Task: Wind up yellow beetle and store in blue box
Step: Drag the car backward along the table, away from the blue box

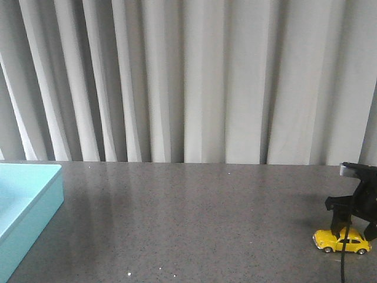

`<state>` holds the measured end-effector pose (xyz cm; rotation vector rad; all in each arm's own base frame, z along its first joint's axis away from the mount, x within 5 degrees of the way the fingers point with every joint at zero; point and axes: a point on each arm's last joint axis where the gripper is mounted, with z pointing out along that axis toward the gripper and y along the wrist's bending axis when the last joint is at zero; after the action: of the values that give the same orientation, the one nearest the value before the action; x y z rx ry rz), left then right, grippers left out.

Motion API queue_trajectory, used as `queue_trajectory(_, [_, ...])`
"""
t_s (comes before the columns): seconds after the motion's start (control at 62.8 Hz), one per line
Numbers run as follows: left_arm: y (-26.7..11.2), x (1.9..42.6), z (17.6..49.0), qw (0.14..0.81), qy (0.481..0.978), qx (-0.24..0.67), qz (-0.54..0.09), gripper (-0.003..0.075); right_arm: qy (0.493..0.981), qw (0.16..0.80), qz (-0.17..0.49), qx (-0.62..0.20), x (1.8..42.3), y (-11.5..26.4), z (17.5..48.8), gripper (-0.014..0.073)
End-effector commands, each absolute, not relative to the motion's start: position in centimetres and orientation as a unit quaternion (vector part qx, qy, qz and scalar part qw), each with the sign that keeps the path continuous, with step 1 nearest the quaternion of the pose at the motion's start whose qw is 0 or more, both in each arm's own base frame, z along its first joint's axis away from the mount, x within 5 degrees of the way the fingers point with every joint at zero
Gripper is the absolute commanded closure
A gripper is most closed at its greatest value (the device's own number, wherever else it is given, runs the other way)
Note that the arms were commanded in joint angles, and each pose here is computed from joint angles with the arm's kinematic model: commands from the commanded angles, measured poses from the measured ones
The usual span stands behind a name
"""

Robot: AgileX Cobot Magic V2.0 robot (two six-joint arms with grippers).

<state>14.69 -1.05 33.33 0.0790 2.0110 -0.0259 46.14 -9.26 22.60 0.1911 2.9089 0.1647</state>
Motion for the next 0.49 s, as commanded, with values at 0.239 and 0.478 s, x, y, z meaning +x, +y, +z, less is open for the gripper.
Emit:
queue_trajectory(0.239, [-1.2, 15.0, 34.7, 0.575, 0.817, 0.029, -0.021, 0.0181, 0.991, 0.096, 0.061, 0.075, 45.4, -12.3, 22.4, 0.0069])
queue_trajectory(0.478, [-1.2, 15.0, 34.7, 0.575, 0.817, 0.029, -0.021, 0.0181, 0.990, 0.100, 0.045, 0.085, 44.5, -15.3, 22.3, 0.0069])
